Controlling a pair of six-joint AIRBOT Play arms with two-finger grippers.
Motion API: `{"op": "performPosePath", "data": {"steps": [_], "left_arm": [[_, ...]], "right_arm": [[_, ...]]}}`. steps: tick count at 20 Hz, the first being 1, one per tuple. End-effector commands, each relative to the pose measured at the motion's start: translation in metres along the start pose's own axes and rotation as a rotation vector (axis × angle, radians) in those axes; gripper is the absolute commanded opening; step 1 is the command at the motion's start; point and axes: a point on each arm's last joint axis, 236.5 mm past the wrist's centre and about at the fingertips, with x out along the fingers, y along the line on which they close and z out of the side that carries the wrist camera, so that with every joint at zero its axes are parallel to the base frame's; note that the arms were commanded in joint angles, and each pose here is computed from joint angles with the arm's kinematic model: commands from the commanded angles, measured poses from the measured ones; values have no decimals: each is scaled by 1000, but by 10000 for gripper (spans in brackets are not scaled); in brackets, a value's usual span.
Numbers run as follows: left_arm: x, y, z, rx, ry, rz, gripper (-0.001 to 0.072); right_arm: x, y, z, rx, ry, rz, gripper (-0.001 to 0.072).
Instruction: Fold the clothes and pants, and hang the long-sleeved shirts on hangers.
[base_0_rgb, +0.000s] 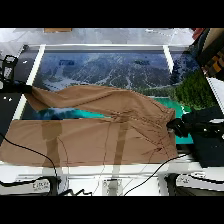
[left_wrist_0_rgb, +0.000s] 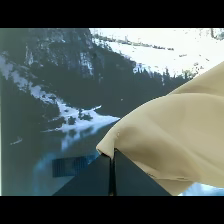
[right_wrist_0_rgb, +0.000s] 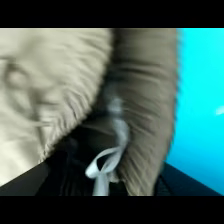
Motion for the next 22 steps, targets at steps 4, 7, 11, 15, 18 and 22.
{"op": "performPosePath", "data": {"steps": [4, 7, 11, 15, 18, 22], "left_arm": [[0, -2, 1, -2, -2, -4, 13], [0, -2, 1, -2, -1, -4, 13], [0, -3, -1, -2, 4, -9, 13], [0, -3, -1, -2, 4, -9, 13], [0, -3, -1, -2, 4, -9, 12], [0, -3, -1, -2, 4, -8, 12]], "right_arm": [[-13, 32, 3, -96, 39, 104, 551], [-24, 31, 12, -144, 41, 64, 552], [-25, 17, 8, -131, 69, 0, 551], [-24, 16, 9, -104, 63, -7, 552], [-17, 6, 13, -47, 46, -31, 552], [21, 3, 4, -6, 115, -9, 552]]}}
